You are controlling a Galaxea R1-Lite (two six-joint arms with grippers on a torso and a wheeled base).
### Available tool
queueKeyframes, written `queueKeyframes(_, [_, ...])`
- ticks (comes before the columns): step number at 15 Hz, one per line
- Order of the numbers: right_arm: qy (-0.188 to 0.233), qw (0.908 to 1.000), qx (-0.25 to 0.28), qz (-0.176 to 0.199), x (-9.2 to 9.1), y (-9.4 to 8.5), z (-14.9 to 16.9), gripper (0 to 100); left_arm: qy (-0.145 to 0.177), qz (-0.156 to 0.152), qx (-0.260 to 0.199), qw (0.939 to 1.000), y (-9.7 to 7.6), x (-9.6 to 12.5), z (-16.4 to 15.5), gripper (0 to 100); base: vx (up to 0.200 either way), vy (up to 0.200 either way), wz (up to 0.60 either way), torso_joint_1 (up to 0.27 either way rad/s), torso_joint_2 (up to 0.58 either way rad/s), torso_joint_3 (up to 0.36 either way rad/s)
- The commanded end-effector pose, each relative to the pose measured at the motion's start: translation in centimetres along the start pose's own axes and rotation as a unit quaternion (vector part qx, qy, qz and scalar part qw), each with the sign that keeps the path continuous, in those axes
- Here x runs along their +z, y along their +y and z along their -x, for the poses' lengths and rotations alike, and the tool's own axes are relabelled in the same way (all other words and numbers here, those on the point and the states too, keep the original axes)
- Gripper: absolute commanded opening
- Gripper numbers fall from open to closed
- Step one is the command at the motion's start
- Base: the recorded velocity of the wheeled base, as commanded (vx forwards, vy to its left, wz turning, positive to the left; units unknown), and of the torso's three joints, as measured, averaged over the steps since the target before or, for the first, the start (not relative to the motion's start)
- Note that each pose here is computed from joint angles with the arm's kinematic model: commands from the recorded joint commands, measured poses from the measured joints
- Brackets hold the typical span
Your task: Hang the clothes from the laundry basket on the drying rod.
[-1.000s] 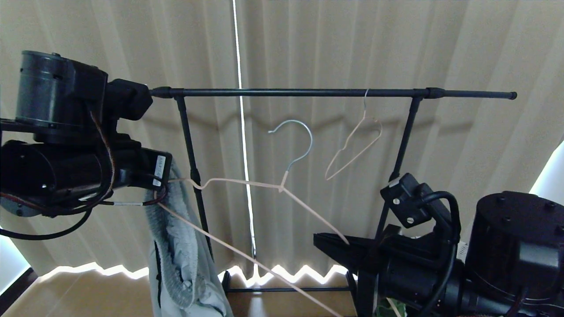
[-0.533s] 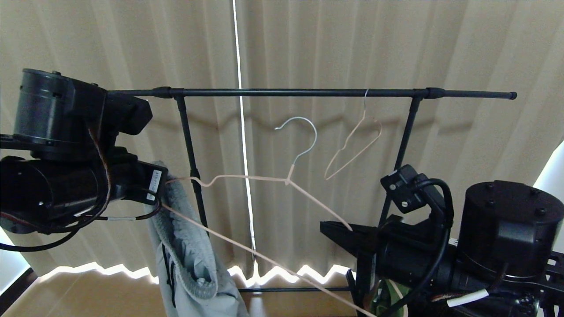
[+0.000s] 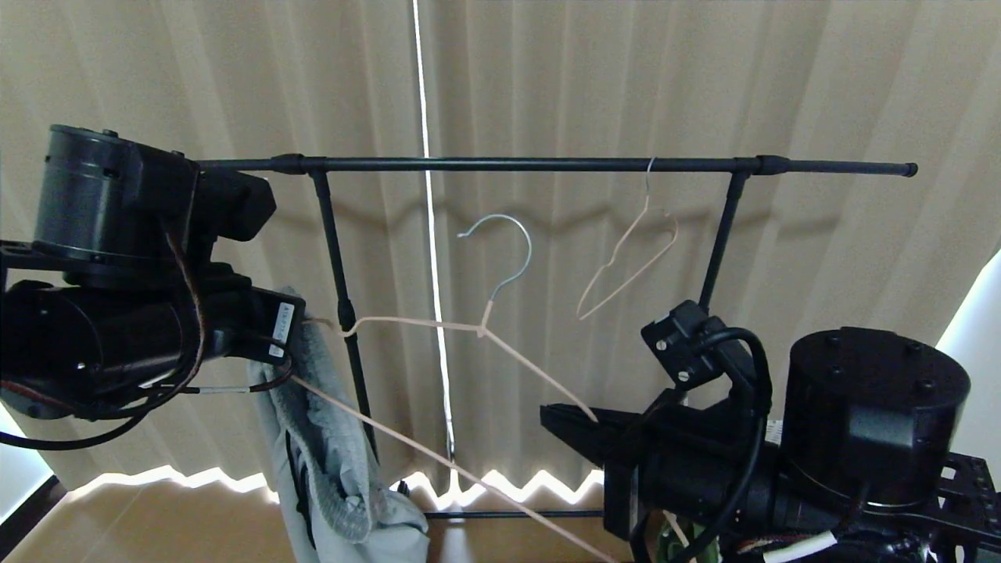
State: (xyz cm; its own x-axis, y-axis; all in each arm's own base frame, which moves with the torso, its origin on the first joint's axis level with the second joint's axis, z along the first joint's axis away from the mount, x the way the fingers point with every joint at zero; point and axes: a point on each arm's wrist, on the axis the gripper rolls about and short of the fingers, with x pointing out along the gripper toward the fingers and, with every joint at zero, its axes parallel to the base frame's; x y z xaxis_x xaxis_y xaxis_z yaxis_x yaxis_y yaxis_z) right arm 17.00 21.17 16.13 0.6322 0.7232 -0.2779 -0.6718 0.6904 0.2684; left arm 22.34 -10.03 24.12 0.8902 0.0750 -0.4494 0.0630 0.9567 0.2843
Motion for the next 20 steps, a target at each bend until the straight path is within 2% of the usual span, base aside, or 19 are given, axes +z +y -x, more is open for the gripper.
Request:
queueKeyframes(1, [0.009,0.9997,0.022,0.004,-0.5,1.1,0.2,0,0.005,0.005,0.001,1.0,-0.2,0.1,-0.6,0,0.0,0.0,0.0,0.0,0.0,0.0])
queueKeyframes(5, [0.038,0.9972,0.062,-0.015,-1.6,3.5,0.3,0,0.016,0.036,0.006,0.9992,-0.7,0.5,-2.1,0,0.0,0.0,0.0,0.0,0.0,0.0])
queueKeyframes(8, [0.047,0.9974,0.053,-0.015,-2.0,3.4,-0.5,0,0.014,0.037,0.006,0.9992,-0.7,0.6,-2.0,0,0.0,0.0,0.0,0.0,0.0,0.0])
queueKeyframes(12, [0.033,0.999,0.011,-0.028,-1.3,1.7,-2.8,0,0.001,0.041,0.016,0.999,-0.2,0.8,-0.8,0,0.0,0.0,0.0,0.0,0.0,0.0])
queueKeyframes(14, [0.026,0.9992,-0.003,-0.029,-1.1,1.5,-3.6,0,-0.007,0.044,0.014,0.9989,-0.1,0.9,-0.3,0,0.0,0.0,0.0,0.0,0.0,0.0])
queueKeyframes(17, [0.02,0.9993,-0.006,-0.031,-0.7,1.5,-4.9,0,-0.032,0.04,-0.013,0.9986,-0.8,1.3,1.7,0,0.0,0.0,0.0,0.0,0.0,0.0])
queueKeyframes(20, [0.012,0.9992,-0.005,-0.037,-0.3,1.7,-6.3,0,-0.067,0.026,-0.073,0.9947,-2.6,1.7,4.6,0,0.0,0.0,0.0,0.0,0.0,0.0])
